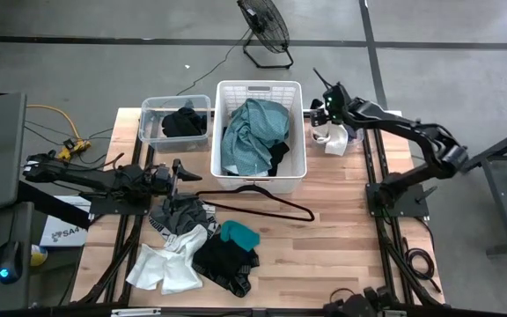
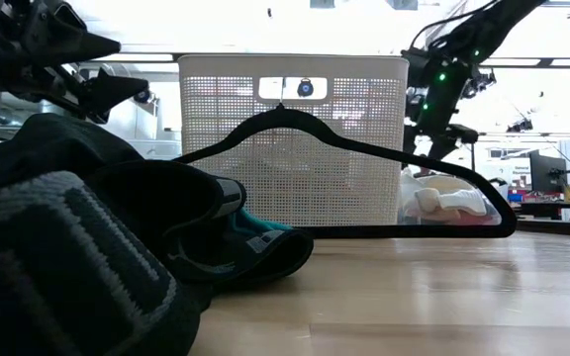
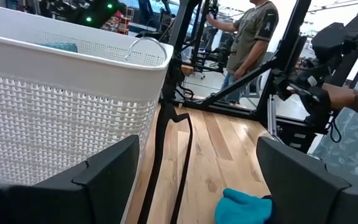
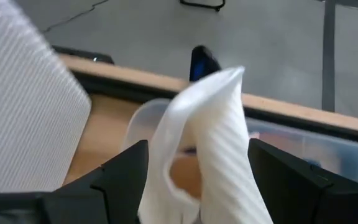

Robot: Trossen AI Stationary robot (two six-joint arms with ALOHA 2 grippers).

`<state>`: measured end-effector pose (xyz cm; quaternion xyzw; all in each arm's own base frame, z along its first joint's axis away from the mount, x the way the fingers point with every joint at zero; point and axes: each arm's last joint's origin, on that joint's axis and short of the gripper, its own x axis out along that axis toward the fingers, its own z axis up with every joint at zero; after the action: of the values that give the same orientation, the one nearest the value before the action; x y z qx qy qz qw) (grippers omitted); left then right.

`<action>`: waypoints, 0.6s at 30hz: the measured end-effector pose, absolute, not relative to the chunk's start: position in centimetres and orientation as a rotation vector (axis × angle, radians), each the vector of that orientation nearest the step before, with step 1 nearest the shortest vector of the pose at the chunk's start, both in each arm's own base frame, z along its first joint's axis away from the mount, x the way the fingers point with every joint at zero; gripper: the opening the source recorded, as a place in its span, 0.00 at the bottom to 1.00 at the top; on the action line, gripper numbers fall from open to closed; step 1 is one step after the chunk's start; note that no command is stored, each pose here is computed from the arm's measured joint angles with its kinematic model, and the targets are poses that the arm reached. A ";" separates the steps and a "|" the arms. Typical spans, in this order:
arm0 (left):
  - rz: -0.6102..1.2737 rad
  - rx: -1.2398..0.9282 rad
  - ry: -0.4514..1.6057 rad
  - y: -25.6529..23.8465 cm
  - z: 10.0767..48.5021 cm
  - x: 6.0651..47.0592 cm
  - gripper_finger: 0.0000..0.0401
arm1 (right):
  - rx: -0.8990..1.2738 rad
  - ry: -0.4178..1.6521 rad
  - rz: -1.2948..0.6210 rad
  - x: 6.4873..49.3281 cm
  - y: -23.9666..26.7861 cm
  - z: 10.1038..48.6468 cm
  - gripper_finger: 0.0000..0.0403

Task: Pick & Place Cloths
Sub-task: Put the white sock into the right transparent bin

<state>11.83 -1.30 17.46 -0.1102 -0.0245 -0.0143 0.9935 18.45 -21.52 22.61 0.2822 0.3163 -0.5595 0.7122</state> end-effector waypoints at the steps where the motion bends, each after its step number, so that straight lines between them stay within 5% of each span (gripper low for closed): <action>1: -0.028 -0.220 -0.045 -1.3 17.4 11.8 0.79 | 0.625 0.693 -1.247 18.6 -21.8 22.4 0.66; 13: -0.017 -0.218 -0.026 -1.3 17.2 11.8 0.79 | 0.651 0.804 -1.279 18.5 -23.1 19.7 0.65; 18: -0.015 -0.222 -0.026 -1.3 17.2 11.8 0.79 | 0.649 0.835 -1.260 18.4 -23.0 19.6 0.52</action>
<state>11.84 -1.27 17.23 -0.1110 -0.0132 -0.0074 0.9937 18.41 -22.96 19.62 0.2890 0.3720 -0.5614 0.6804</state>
